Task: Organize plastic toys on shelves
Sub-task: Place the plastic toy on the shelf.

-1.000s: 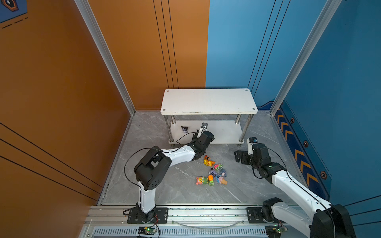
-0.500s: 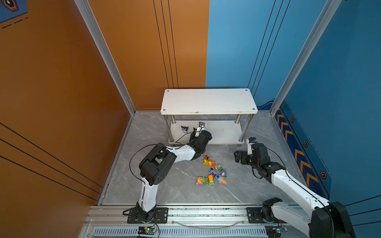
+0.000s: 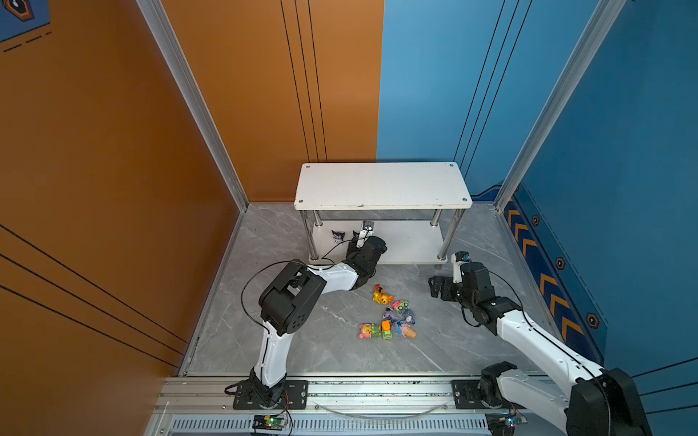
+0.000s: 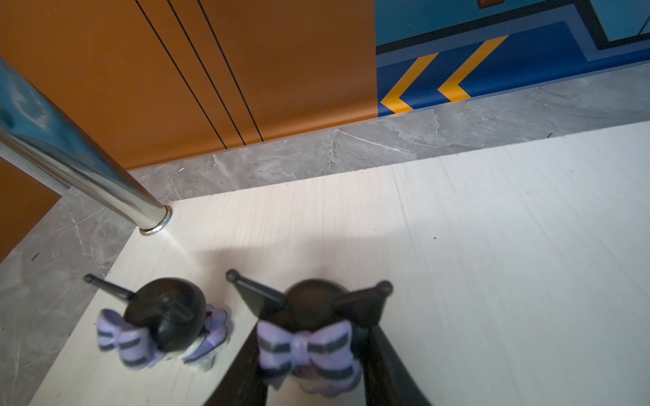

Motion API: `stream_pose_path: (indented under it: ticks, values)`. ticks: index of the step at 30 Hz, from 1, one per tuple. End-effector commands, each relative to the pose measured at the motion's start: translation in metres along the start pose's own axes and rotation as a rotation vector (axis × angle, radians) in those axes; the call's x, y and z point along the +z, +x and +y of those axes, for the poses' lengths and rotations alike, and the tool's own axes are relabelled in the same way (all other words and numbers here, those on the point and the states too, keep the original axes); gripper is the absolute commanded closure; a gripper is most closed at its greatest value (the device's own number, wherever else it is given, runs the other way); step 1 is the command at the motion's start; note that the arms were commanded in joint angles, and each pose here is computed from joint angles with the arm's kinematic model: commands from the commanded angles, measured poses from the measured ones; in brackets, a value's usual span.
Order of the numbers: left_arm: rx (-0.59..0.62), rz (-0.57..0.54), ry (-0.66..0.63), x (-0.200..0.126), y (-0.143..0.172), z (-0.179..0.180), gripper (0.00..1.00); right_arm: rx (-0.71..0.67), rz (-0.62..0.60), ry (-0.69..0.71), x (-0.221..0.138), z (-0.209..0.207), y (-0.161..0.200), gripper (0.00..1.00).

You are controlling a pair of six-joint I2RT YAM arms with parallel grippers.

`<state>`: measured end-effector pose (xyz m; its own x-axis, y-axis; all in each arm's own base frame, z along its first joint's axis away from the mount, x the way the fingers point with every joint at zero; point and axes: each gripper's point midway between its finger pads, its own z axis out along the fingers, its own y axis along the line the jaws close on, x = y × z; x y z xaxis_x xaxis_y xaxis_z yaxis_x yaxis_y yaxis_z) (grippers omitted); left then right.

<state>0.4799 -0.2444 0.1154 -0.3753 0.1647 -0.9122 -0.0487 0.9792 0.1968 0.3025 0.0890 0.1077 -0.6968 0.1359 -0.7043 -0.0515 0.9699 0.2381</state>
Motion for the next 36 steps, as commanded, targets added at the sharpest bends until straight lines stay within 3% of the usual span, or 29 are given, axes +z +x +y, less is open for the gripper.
stream_pose_path:
  ticks: [1, 8, 17, 21, 23, 25, 36]
  values:
    - [0.027, 0.026, -0.004, 0.008, 0.001, 0.0, 0.65, 0.013, 0.001, -0.006, 0.002, 0.0, 0.002, 0.01]
    - [0.031, 0.038, -0.006, 0.011, 0.001, 0.001, 0.61, 0.012, -0.003, -0.005, 0.001, 0.0, 0.002, 0.01]
    - [0.038, 0.052, 0.037, 0.006, 0.006, -0.005, 0.44, 0.016, 0.001, 0.0, 0.004, -0.002, 0.006, 0.02]
    - [0.038, 0.058, 0.06, 0.003, 0.008, -0.006, 0.31, 0.016, 0.002, 0.001, 0.004, -0.003, 0.007, 0.02]
    - [0.034, 0.059, 0.067, 0.001, 0.009, -0.007, 0.2, 0.016, -0.003, 0.002, 0.003, -0.003, 0.005, 0.01]
    - [0.024, 0.064, 0.076, -0.001, 0.011, -0.007, 0.02, 0.016, -0.007, 0.004, 0.002, -0.003, 0.004, 0.02]
    - [0.004, 0.03, 0.165, -0.031, -0.011, -0.018, 0.02, 0.017, -0.01, 0.005, 0.001, -0.004, 0.004, 0.02]
